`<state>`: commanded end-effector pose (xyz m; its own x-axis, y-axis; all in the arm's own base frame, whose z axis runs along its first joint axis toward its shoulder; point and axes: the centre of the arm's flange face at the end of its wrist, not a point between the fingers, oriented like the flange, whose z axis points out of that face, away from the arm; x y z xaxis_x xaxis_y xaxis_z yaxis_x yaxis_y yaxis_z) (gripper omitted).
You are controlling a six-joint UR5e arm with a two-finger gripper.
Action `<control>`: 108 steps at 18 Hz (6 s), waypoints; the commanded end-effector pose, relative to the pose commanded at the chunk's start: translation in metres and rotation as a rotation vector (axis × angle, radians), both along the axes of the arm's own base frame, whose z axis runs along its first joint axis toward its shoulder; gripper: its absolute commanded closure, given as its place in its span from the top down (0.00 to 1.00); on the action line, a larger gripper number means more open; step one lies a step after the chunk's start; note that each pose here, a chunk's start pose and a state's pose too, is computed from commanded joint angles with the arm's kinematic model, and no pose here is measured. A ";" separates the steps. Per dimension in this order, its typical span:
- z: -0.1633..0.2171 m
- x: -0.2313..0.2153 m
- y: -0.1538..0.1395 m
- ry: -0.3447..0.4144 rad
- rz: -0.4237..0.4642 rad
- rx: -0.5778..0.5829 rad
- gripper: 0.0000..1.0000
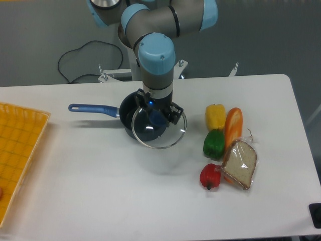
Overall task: Place the lid on the table
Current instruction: 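Lift the clear glass lid off the blue saucepan with the gripper, then carry the held glass lid away from the saucepan across the table, then lower the glass lid flat onto the table beside the saucepan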
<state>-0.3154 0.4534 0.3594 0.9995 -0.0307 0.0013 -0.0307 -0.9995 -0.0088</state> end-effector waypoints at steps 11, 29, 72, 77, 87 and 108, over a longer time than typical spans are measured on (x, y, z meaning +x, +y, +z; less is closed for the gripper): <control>0.012 -0.016 0.018 -0.017 0.018 -0.015 0.48; -0.024 0.005 0.104 0.009 0.081 0.020 0.48; -0.118 0.046 0.142 0.002 0.123 0.016 0.49; -0.123 0.048 0.146 0.000 0.139 0.022 0.49; -0.129 0.050 0.149 -0.015 0.151 0.028 0.49; -0.144 0.053 0.153 -0.025 0.149 0.008 0.49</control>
<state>-0.2627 0.6064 0.2155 0.9927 0.1176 0.0262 0.1180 -0.9929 -0.0161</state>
